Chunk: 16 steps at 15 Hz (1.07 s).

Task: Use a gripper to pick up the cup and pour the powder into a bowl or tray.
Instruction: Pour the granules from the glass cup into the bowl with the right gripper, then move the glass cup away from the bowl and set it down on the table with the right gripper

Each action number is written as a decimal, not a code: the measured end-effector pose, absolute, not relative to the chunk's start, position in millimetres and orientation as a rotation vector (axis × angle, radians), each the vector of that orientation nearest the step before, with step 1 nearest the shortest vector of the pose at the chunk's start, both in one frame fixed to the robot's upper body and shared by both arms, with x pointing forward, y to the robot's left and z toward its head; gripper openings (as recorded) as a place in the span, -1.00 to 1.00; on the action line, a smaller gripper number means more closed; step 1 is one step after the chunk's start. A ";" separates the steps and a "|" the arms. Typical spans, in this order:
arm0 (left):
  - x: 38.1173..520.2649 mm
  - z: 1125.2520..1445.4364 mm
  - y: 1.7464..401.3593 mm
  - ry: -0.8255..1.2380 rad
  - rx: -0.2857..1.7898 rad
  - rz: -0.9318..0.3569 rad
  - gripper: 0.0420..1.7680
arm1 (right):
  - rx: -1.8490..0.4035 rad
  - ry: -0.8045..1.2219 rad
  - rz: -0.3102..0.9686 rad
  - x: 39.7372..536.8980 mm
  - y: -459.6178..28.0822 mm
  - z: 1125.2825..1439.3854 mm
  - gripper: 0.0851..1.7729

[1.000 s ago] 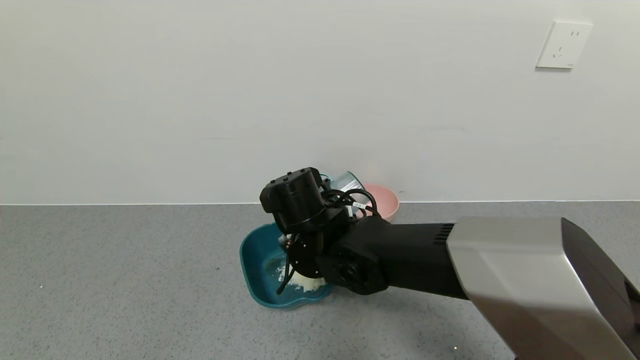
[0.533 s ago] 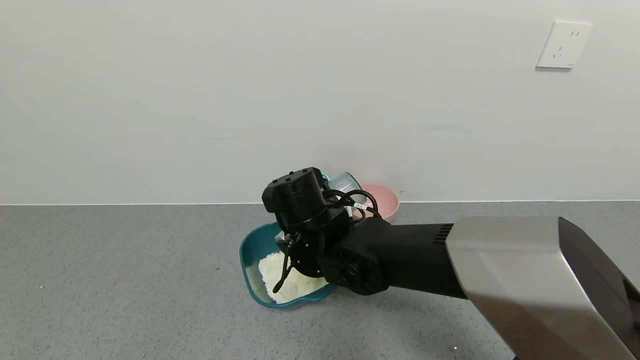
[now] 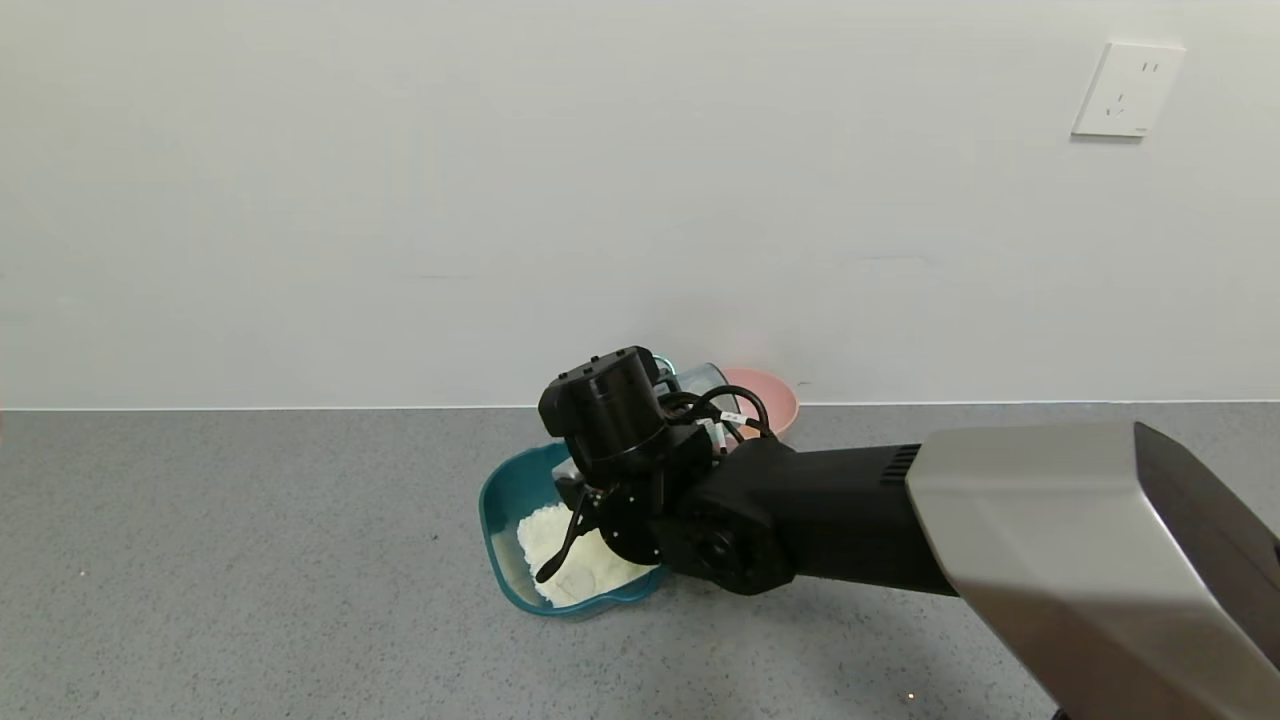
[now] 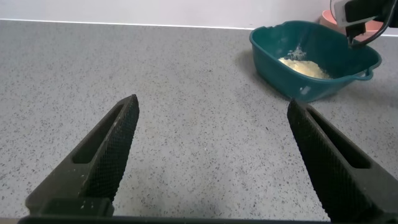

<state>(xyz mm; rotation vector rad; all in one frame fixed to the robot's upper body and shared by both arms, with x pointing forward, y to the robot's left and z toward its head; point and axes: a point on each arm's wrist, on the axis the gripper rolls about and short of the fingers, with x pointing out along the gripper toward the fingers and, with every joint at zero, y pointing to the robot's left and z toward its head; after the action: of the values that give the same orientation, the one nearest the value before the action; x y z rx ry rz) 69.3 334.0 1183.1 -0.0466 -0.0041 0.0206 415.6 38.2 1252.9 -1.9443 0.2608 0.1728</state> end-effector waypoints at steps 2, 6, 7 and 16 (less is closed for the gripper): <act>69.3 1183.1 334.0 -0.004 -0.047 0.021 0.94 | -1.863 0.276 0.181 413.3 30.9 1255.3 0.50; 69.3 1183.1 334.0 -0.004 -0.047 0.021 0.94 | -1.645 0.339 0.223 403.1 6.6 1258.8 0.50; 69.3 1183.1 334.0 -0.005 -0.047 0.021 0.94 | -1.582 0.353 0.237 400.2 -0.8 1261.0 0.50; 69.3 1183.1 334.0 -0.004 -0.047 0.021 0.94 | -0.997 0.475 0.221 381.6 -66.0 1272.1 0.50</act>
<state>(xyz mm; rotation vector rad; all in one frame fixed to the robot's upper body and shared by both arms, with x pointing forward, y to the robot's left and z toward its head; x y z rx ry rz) 69.3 334.0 1183.1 -0.0471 -0.0041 0.0205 381.6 -66.0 1272.1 -0.9968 0.4751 0.2208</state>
